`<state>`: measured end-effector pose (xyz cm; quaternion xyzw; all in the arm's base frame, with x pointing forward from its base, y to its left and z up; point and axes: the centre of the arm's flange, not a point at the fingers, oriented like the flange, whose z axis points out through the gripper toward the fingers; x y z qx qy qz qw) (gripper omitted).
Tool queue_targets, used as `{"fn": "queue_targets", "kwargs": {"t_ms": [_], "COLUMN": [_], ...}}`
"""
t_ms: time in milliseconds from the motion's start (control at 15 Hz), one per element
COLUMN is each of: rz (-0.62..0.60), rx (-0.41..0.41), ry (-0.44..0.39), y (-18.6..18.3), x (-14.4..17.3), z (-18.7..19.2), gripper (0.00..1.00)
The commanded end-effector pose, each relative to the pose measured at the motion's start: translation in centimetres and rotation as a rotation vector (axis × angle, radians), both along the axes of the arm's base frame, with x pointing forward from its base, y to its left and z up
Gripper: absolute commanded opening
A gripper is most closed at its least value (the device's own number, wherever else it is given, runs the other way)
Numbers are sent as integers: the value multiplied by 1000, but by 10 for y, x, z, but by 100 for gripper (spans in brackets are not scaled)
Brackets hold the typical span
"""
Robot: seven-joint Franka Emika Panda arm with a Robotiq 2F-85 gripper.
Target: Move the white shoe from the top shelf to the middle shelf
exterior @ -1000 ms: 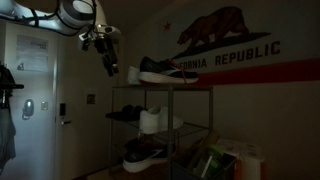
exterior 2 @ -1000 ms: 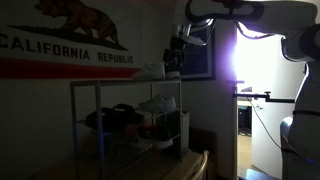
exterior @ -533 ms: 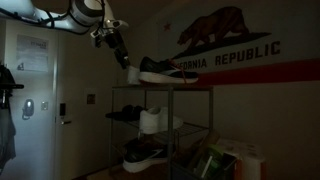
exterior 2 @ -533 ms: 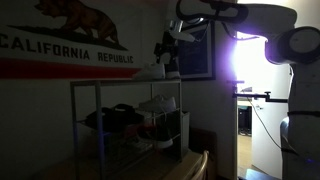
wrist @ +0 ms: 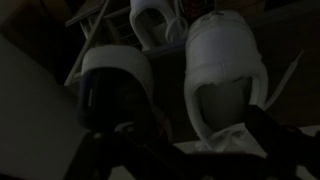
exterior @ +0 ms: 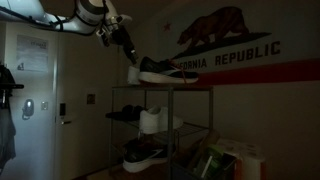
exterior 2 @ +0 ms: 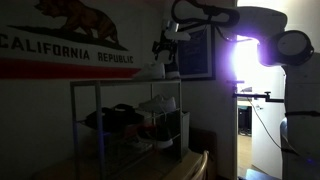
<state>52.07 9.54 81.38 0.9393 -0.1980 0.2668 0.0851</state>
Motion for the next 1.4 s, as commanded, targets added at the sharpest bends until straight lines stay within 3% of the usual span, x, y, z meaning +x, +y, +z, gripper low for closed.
{"fn": "queue_targets", "kwargs": {"t_ms": [0,667,733,867,1333], "rz": [-72,-128,-131,-135,-122], "rx": [-22,-52,-57,-57,-52], "ry": [7,73,82,97,142], "y": [4,-1,-2,-3,1], "x": [10,30,30,31,31], "z": [-6,-43,-45,-47,-50], "gripper": [100,100,75,66,9]}}
